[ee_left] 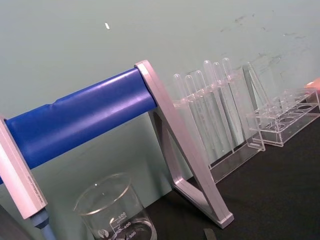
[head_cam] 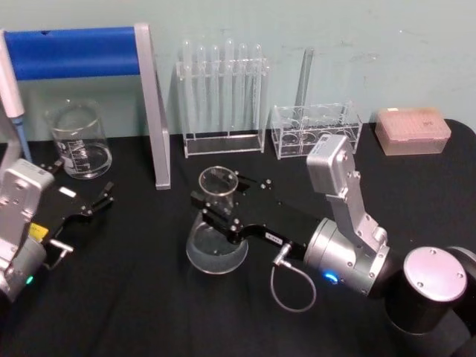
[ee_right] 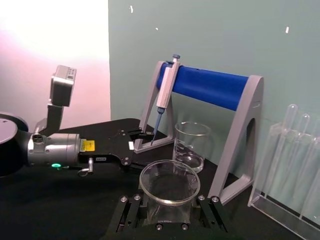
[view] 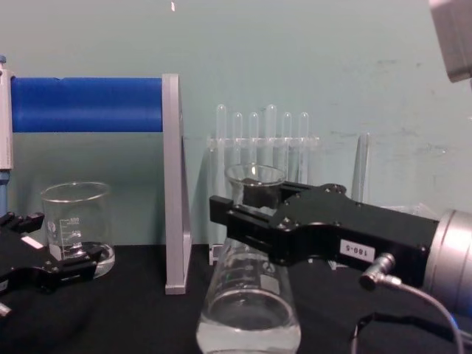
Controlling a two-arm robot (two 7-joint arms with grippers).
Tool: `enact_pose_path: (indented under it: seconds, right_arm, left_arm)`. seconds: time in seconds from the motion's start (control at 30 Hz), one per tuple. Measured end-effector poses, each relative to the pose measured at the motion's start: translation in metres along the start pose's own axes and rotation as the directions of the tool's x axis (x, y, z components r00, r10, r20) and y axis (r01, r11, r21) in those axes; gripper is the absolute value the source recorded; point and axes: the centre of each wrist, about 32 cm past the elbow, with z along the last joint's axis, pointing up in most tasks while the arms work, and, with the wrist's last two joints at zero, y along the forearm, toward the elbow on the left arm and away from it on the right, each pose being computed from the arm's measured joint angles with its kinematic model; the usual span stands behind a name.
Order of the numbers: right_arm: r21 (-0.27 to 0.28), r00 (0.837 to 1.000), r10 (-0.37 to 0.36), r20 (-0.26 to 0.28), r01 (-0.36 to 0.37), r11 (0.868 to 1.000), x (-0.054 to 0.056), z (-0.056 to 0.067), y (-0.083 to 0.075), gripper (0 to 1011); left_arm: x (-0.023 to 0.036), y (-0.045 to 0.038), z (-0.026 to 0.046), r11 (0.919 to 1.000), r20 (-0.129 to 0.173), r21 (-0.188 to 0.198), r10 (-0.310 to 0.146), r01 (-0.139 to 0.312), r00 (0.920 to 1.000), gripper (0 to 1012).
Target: Grasp the erlenmeyer flask with one hand, shake it three times, then place it back.
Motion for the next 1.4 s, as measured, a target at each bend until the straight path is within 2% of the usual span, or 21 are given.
enact_pose_path:
  seconds: [0.23,0.43,0.63,0.67,0.7,0.8,0.87,0.9,0.97,1.0,1.03,1.1,1.17,1.2,1.3,1.33,1.4]
  right_arm:
    - [-0.002,0.998,-0.069,0.002,0.069,0.998,0.008,-0.001,-0.002,449]
    - [0.000,0.987,-0.158,0.002,0.158,0.987,0.019,-0.001,-0.006,449]
    - [-0.002,0.965,-0.262,0.006,0.262,0.965,0.032,-0.001,-0.011,449]
    - [-0.002,0.957,-0.289,0.007,0.289,0.957,0.036,0.000,-0.012,449]
    - [-0.002,0.957,-0.289,0.007,0.289,0.957,0.036,0.000,-0.012,449]
    - [-0.009,0.935,-0.354,0.013,0.354,0.935,0.044,-0.001,-0.016,449]
    - [-0.012,0.925,-0.379,0.015,0.379,0.925,0.047,-0.001,-0.017,449]
    - [-0.016,0.915,-0.402,0.016,0.402,0.915,0.050,-0.001,-0.018,449]
    - [-0.019,0.907,-0.421,0.017,0.421,0.907,0.052,-0.001,-0.019,449]
    - [-0.020,0.898,-0.440,0.021,0.440,0.898,0.054,-0.001,-0.020,449]
    - [-0.020,0.898,-0.440,0.021,0.440,0.898,0.054,-0.001,-0.020,449]
    - [-0.023,0.876,-0.482,0.033,0.483,0.875,0.058,-0.001,-0.022,449]
    - [-0.025,0.864,-0.501,0.042,0.502,0.864,0.060,-0.001,-0.022,449]
    - [-0.026,0.853,-0.519,0.049,0.521,0.853,0.061,-0.001,-0.023,449]
    - [-0.028,0.836,-0.546,0.060,0.548,0.836,0.063,-0.001,-0.023,449]
    - [-0.028,0.836,-0.546,0.060,0.548,0.836,0.063,-0.001,-0.023,449]
    - [-0.029,0.827,-0.558,0.064,0.561,0.827,0.064,-0.001,-0.023,449]
  left_arm:
    - [0.0000,0.0000,0.0000,1.0000,0.000,0.000,0.000,0.000,1.0000,1001]
    - [0.0000,0.0000,0.0000,1.0000,0.000,0.000,0.000,0.000,1.0000,1001]
    - [0.0000,0.0000,0.0000,1.0000,0.000,0.000,0.000,0.000,1.0000,1001]
    - [0.0000,0.0000,0.0000,1.0000,0.000,0.000,0.000,0.000,1.0000,1001]
    - [0.0000,0.0000,0.0000,1.0000,0.000,0.000,0.000,0.000,1.0000,1001]
    - [0.0000,0.0000,0.0000,1.0000,0.000,0.000,0.000,0.000,1.0000,1001]
    - [0.0000,0.0000,0.0000,1.0000,0.000,0.000,0.000,0.000,1.0000,1001]
    - [0.0000,0.0000,0.0000,1.0000,0.000,0.000,0.000,0.000,1.0000,1001]
    - [0.0000,0.0000,0.0000,1.0000,0.000,0.000,0.000,0.000,1.0000,1001]
    - [0.0000,0.0000,0.0000,1.0000,0.000,0.000,0.000,0.000,1.0000,1001]
    - [0.0000,0.0000,0.0000,1.0000,0.000,0.000,0.000,0.000,1.0000,1001]
    - [0.0000,0.0000,0.0000,1.0000,0.000,0.000,0.000,0.000,1.0000,1001]
    - [0.0000,0.0000,0.0000,1.0000,0.000,0.000,0.000,0.000,1.0000,1001]
    - [0.0000,0.0000,0.0000,1.0000,0.000,0.000,0.000,0.000,1.0000,1001]
    - [0.0000,0.0000,0.0000,1.0000,0.000,0.000,0.000,0.000,1.0000,1001]
    - [0.0000,0.0000,0.0000,1.0000,0.000,0.000,0.000,0.000,1.0000,1001]
    - [0.0000,0.0000,0.0000,1.0000,0.000,0.000,0.000,0.000,1.0000,1001]
